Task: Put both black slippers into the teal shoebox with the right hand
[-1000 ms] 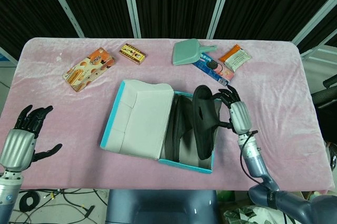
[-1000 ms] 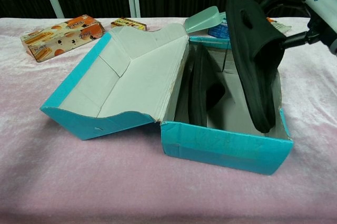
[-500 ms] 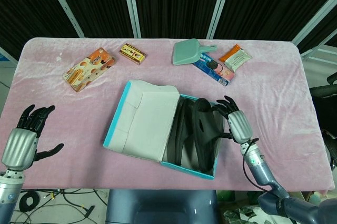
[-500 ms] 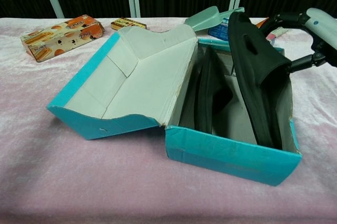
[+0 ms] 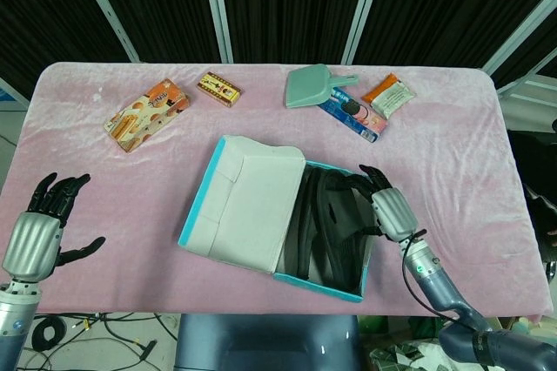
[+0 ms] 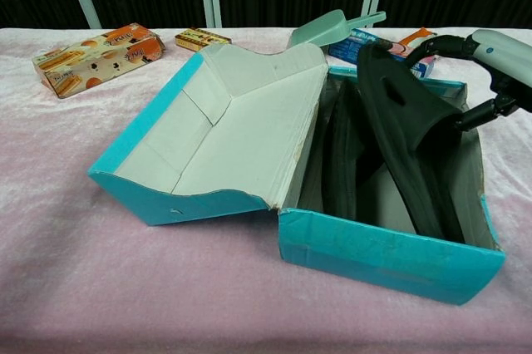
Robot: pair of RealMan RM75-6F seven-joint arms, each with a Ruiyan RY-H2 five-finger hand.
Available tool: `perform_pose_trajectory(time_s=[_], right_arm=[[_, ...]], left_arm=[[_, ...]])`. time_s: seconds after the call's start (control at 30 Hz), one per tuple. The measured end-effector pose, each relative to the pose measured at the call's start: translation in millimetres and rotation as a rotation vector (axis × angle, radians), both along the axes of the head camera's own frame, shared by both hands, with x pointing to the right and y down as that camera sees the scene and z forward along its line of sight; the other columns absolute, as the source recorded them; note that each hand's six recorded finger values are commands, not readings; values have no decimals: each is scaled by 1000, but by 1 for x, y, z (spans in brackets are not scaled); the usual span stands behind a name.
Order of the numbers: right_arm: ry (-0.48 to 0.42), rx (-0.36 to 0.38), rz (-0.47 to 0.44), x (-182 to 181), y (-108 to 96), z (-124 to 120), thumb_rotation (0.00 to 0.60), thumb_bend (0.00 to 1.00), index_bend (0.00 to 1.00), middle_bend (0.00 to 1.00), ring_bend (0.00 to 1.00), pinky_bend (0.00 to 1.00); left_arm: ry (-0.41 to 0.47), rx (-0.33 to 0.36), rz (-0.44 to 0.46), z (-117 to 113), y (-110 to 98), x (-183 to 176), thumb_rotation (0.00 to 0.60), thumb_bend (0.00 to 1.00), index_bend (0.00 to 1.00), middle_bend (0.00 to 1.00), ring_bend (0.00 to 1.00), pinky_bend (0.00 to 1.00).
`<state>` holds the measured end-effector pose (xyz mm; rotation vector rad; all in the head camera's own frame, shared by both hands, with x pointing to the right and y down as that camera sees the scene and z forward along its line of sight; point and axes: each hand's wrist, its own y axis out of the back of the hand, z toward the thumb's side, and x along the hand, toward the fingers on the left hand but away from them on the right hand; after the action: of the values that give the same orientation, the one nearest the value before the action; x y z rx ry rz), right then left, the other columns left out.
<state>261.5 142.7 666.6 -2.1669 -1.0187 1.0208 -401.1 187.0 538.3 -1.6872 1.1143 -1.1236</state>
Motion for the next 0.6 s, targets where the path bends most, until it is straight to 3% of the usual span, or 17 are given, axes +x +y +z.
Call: perform_pose_trajectory(time_s=[0.07, 0.33, 0.47, 0.6], right_arm=[[23, -8, -25, 0, 0, -5, 600, 166, 6, 9, 0, 42], [132, -5, -112, 3, -4, -23, 600, 208, 0, 0, 0, 36], [200, 16, -173, 4, -7, -42, 600, 382, 30, 29, 0, 36], [234, 34, -221, 0, -9, -63, 600, 589, 152, 128, 0, 36]], left_arm=[[1, -1, 2, 1, 0, 1, 600, 9, 6, 153, 124, 71], [5, 0, 6, 1, -1, 2, 600, 9, 4, 153, 124, 71], [6, 0, 5, 1, -1, 1, 600, 9, 4, 153, 123, 71], [9, -2, 8, 2, -1, 2, 600, 9, 4, 153, 124, 71]])
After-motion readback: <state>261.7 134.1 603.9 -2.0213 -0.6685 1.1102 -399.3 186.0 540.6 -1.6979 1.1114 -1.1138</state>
